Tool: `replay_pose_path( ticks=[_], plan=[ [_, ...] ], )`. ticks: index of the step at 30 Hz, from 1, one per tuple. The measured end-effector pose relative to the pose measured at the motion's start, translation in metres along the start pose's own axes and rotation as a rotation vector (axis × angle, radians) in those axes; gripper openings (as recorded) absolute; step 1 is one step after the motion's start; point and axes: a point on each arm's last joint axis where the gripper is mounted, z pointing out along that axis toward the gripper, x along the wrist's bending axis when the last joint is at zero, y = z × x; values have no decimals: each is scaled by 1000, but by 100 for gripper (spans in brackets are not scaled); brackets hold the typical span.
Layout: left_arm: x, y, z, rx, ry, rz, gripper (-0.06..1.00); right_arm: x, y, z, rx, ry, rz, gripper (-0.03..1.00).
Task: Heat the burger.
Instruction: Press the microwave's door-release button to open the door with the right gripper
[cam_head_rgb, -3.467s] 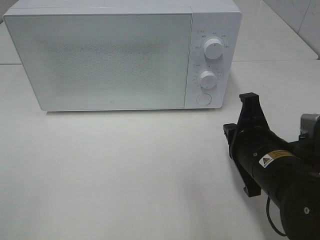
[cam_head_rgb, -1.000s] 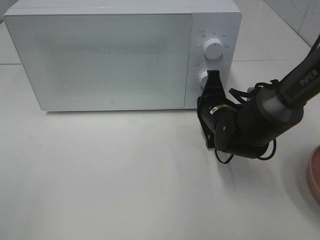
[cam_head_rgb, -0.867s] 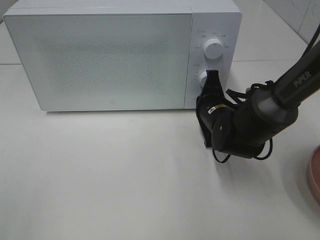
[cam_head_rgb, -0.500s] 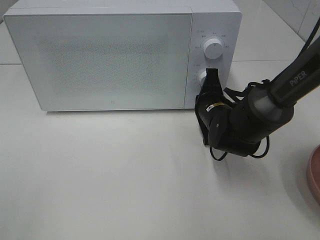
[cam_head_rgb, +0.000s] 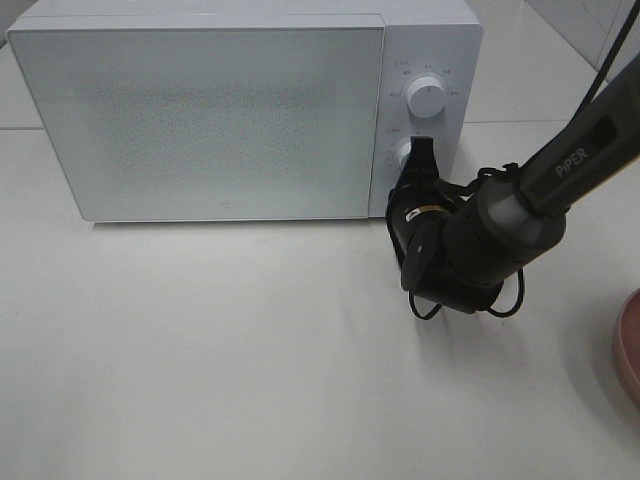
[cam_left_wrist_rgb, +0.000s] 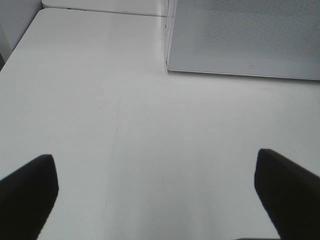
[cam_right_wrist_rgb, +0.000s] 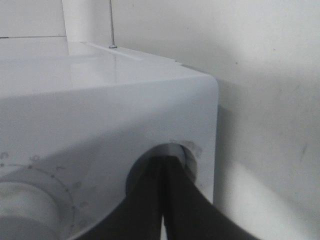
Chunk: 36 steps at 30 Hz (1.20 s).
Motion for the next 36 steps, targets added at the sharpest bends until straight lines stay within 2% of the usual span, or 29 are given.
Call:
replay_pose_path(
  ticks=[21, 36],
  plan=[
    [0, 0, 0, -1, -1, 0, 99, 0, -3, 5, -23, -17, 10, 2],
    [0, 0, 0, -1, -1, 0, 99, 11, 8, -7, 35, -76, -25, 2]
  ],
)
